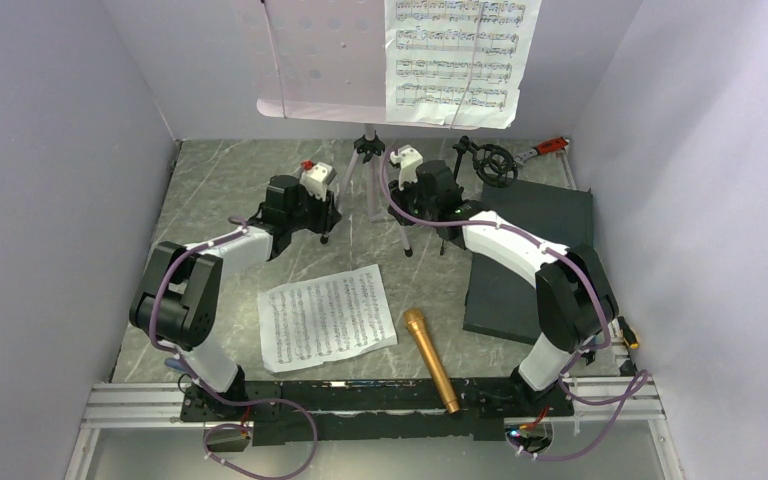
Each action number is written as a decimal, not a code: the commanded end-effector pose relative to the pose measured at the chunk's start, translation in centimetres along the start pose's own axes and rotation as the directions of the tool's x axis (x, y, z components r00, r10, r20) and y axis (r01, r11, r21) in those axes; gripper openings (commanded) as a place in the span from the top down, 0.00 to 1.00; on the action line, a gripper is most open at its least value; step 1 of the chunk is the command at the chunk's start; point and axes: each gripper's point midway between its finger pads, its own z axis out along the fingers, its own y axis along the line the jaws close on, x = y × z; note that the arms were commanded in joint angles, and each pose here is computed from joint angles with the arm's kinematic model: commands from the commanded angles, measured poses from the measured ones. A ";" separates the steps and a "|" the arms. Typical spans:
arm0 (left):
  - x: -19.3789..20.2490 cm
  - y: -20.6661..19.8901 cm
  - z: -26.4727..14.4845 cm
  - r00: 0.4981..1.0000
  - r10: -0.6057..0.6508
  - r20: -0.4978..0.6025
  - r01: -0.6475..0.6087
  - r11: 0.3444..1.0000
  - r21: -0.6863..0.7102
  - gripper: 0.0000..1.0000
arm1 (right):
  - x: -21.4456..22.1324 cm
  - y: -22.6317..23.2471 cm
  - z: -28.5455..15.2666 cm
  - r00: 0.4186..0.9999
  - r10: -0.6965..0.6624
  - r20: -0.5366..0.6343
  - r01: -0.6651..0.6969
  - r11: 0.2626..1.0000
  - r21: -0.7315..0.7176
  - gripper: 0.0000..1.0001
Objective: Set up the instrument practice props
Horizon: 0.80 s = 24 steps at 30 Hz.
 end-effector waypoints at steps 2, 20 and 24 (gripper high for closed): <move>-0.6 -0.5 -0.5 0.999 0.032 0.008 -0.032 0.999 0.020 0.74 | 7.0 -2.3 -0.8 0.966 0.028 -0.259 0.002 0.993 0.114 0.69; 3.4 -3.6 -2.1 0.986 0.094 -0.141 -0.097 0.995 -0.020 0.95 | 6.6 -2.6 -1.5 0.968 0.082 -0.238 -0.045 0.986 0.158 0.48; 4.1 -3.9 -2.4 0.984 0.084 -0.155 -0.092 0.995 -0.042 0.93 | 6.6 -2.3 -1.9 0.969 0.083 -0.233 -0.050 0.988 0.147 0.40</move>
